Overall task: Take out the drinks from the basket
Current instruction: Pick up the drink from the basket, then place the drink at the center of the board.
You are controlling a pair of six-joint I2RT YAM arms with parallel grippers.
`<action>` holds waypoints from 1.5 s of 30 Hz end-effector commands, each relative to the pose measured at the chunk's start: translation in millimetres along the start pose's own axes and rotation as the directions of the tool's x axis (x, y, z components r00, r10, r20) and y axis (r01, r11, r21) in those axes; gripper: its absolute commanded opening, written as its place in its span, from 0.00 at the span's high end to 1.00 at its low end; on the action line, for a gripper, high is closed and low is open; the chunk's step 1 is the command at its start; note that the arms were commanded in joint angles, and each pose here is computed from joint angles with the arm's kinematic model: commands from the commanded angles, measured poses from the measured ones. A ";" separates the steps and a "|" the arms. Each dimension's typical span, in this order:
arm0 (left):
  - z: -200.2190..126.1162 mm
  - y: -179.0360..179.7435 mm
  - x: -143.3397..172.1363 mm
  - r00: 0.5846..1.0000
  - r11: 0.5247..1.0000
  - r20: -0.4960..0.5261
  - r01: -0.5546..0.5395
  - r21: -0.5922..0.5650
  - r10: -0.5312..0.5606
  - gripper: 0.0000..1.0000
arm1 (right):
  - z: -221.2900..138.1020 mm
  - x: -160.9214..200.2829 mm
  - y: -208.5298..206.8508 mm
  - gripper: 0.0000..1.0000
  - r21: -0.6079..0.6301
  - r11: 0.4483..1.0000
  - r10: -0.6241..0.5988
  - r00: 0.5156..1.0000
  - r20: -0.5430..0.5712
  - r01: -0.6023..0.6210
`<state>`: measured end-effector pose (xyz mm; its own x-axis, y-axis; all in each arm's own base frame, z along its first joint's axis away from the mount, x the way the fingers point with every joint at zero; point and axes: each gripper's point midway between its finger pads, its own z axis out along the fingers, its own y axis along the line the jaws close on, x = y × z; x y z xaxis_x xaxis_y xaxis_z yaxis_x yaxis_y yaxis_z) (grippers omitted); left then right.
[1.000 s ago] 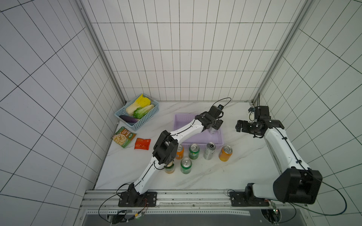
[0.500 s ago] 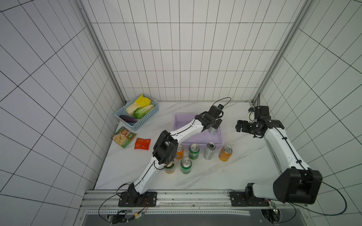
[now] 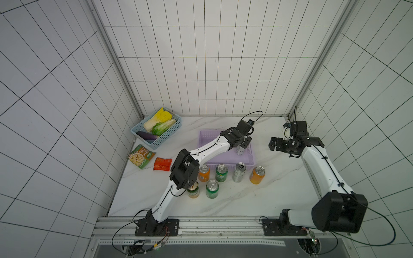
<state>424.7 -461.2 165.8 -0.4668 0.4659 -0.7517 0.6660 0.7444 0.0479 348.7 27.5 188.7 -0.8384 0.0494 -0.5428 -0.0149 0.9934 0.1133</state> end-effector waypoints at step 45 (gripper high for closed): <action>-284.2 -68.0 27.9 0.948 0.997 0.309 -0.082 0.006 0.076 0.57 | 3.6 7.0 -3.7 0.01 -0.005 1.000 0.015 1.000 -0.011 -0.015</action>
<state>206.8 -364.5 303.7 -0.2238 0.4495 -0.8648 0.7194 0.6748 0.1646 350.0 25.5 189.4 -0.8350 0.0549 -0.5475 -0.0097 0.9934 0.1144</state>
